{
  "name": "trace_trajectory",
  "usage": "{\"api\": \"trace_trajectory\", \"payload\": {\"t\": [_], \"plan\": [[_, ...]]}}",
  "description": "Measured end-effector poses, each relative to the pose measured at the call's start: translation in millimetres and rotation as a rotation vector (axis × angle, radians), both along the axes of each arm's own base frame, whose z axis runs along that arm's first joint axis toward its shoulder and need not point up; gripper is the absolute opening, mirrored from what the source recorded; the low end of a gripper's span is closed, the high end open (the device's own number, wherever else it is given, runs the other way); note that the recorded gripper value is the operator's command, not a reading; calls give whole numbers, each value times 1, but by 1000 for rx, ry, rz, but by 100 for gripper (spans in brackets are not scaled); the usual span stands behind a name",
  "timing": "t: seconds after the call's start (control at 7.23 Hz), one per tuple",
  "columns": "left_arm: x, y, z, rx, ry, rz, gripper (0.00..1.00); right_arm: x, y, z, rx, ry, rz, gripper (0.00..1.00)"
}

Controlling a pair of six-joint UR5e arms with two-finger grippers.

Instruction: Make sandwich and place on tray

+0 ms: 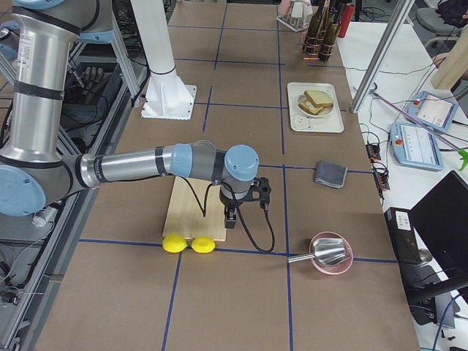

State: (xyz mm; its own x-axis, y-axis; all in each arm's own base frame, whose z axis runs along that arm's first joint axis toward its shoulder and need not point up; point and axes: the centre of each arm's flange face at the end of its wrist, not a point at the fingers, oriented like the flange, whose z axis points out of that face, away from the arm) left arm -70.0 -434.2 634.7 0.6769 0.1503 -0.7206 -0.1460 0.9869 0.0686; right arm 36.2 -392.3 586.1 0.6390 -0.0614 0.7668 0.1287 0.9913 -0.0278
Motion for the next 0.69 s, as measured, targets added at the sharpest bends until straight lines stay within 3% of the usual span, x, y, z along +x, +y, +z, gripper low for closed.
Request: {"api": "trace_trajectory", "payload": {"t": [0.69], "plan": [[1,2,5,-13,-9,3,100,-1,0,-2,41,-3,-2,100]]}}
